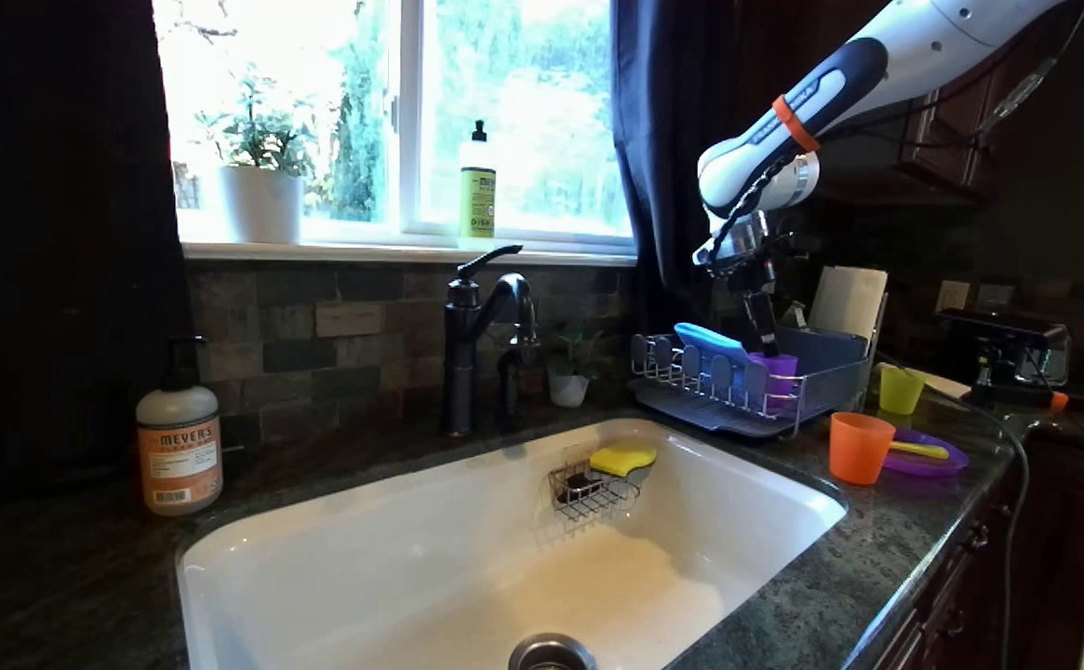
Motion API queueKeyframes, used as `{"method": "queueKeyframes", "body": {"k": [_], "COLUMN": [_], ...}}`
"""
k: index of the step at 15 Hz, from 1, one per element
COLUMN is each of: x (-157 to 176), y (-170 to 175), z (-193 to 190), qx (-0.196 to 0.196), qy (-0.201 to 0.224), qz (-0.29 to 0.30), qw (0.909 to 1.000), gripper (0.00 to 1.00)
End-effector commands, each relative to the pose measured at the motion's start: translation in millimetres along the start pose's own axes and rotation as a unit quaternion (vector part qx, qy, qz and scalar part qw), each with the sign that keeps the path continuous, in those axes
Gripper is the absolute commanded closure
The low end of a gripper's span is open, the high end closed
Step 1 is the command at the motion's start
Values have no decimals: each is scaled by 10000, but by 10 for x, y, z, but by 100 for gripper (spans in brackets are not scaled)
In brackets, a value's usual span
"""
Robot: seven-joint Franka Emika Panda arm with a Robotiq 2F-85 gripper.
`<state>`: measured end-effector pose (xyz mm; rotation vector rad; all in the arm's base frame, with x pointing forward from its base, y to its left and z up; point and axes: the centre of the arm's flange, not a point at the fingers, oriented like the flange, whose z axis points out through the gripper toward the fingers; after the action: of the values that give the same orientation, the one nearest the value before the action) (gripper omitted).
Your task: Take the purple cup into the sink
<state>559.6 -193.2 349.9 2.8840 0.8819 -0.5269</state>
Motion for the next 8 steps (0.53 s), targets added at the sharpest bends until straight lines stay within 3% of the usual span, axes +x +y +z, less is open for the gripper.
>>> {"method": "queueKeyframes", "body": {"k": [1,3,5,6,8], "x": [-107,-102,-94,-87,-94], "y": [-170,-208,-239,-246,-253], "z": [66,77,92,107,109], "qx": [-258,-269,-278,-282,-278], "qy": [123,164,184,190,181], "qz": [-153,-177,-220,-221,-237], "qw": [9995,9993,9992,9992,9992], "gripper": [30,47,53,70,86]}}
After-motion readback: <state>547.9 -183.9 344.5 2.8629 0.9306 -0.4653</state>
